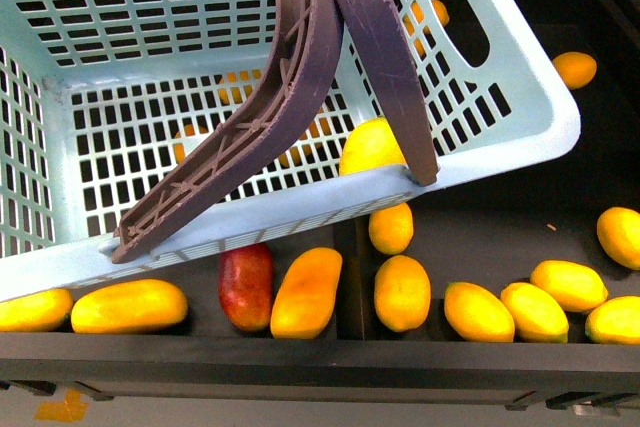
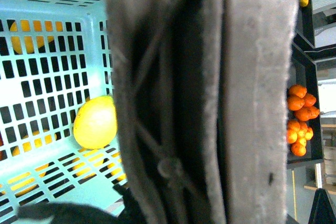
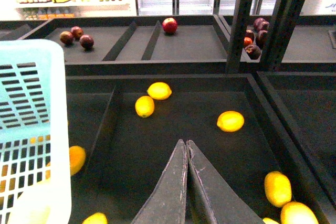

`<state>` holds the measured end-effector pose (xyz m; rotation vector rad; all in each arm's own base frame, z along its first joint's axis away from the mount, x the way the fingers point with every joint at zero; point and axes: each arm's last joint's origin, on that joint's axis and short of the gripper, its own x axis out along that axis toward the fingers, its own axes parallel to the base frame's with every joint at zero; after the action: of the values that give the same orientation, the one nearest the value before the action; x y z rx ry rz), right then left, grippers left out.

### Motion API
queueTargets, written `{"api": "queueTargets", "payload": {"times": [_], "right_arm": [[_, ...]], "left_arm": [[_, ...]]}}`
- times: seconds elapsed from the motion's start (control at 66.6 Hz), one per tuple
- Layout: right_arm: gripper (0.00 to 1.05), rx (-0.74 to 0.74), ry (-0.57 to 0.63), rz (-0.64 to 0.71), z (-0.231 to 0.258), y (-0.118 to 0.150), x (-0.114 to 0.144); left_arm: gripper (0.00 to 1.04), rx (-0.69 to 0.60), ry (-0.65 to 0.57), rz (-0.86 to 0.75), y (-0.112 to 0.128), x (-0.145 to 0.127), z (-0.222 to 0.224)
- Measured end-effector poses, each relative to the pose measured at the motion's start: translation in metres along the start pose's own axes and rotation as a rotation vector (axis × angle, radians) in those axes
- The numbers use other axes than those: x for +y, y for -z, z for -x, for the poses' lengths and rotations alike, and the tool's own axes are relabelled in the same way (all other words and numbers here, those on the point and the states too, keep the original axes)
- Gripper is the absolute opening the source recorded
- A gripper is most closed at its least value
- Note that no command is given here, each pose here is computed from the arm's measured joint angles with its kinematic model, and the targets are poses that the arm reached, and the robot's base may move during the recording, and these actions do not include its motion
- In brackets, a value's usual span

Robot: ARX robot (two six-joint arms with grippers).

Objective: Pick lemon and mango into basket

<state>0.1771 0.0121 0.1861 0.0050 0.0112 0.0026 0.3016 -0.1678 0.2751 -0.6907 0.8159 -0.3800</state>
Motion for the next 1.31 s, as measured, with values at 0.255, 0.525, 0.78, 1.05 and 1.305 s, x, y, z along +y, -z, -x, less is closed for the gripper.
{"api": "queueTargets", "payload": {"times": [0.255,0.525,0.78,1.05,1.305], "right_arm": [[0.45,-0.008,0.002,0.000,0.0042,0.0008,-0.0012],[0.90,-0.010,0.002,0.000,0.0044,0.0004,-0.0013],[0.96,-0.011,0.007,0.000,0.0046,0.0003,-0.0020],[0.96,-0.010,0.005,0.000,0.0049,0.0008,-0.0020],[0.96,-0.005,0.006,0.001,0.0051,0.0020,-0.0021]], "left_arm": [[0.14,0.001,0.000,0.001,0.0000,0.0001,-0.0001],[0.14,0.001,0.000,0.001,0.0001,0.0000,-0.0001],[0.14,0.022,0.019,0.003,0.0032,-0.0033,-0.0007],[0.14,0.007,0.008,-0.002,0.0012,-0.0022,-0.0002],[0.14,0.000,0.003,-0.003,-0.0005,-0.0008,0.0003]]}}
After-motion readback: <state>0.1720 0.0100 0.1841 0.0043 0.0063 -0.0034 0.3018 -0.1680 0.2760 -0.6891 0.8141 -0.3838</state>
